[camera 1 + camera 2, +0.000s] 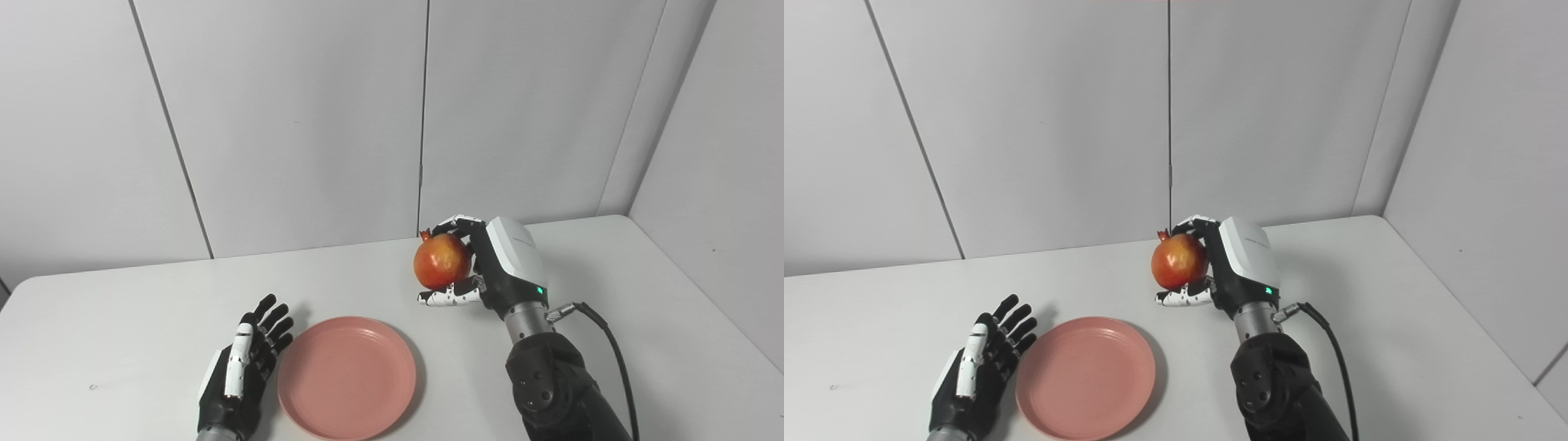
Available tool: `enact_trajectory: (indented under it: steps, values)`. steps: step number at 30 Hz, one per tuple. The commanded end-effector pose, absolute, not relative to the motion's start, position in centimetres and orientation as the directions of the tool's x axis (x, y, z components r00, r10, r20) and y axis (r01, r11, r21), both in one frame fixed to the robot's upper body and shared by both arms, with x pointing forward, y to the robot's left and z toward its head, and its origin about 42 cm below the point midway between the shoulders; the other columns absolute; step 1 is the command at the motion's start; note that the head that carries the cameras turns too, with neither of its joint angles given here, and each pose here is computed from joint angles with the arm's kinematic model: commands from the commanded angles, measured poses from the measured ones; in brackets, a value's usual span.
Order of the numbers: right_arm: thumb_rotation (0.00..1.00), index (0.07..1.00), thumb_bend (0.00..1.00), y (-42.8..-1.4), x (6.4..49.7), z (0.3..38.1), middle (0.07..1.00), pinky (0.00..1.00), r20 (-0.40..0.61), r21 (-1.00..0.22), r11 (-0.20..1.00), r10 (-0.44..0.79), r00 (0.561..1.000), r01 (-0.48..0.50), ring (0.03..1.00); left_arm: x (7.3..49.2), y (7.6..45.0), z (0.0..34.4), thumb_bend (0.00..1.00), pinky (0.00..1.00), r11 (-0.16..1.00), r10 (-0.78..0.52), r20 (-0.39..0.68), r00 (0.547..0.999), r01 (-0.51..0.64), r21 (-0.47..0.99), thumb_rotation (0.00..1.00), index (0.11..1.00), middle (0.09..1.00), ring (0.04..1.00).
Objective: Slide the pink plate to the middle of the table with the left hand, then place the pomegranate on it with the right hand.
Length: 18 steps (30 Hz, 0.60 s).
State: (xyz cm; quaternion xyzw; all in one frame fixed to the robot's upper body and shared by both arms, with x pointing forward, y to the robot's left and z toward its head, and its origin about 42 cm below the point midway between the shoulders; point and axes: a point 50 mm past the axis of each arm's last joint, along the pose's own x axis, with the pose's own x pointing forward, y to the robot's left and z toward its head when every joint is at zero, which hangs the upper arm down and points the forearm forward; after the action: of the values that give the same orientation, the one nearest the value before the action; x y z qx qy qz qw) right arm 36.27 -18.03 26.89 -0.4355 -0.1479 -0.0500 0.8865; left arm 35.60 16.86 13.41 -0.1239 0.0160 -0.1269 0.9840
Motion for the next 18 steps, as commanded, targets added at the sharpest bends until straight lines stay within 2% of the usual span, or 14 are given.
enact_trajectory:
  steps: [1, 4, 8, 18]
  values:
    - [0.0, 0.524, 0.52, -16.9, 36.2, 29.3, 0.435, 0.28, 0.402, -0.738, 0.621, 0.09, 0.911, 0.264, 0.372, 35.4, 16.2, 13.3, 0.42, 0.91, 0.94, -0.251, -0.026, 0.968, 0.237, -0.244, 1.0, 0.887, 0.9, 0.895]
    - [0.0, 0.522, 0.53, -15.8, 36.0, 29.0, 0.44, 0.3, 0.402, -0.742, 0.628, 0.139, 0.905, 0.233, 0.384, 35.3, 15.5, 13.4, 0.42, 0.9, 0.942, -0.249, -0.034, 0.968, 0.234, -0.24, 1.0, 0.883, 0.897, 0.892]
    - [0.0, 0.529, 0.52, -14.6, 35.9, 28.5, 0.425, 0.26, 0.381, -0.747, 0.637, 0.173, 0.908, 0.192, 0.342, 35.3, 14.7, 13.4, 0.42, 0.9, 0.944, -0.254, -0.036, 0.967, 0.239, -0.229, 1.0, 0.885, 0.899, 0.892]
    - [0.0, 0.527, 0.52, -11.5, 36.4, 25.9, 0.435, 0.27, 0.312, -0.772, 0.631, 0.277, 0.909, 0.073, 0.368, 35.5, 13.5, 13.3, 0.44, 0.88, 0.947, -0.251, -0.048, 0.967, 0.235, -0.219, 1.0, 0.879, 0.892, 0.884]
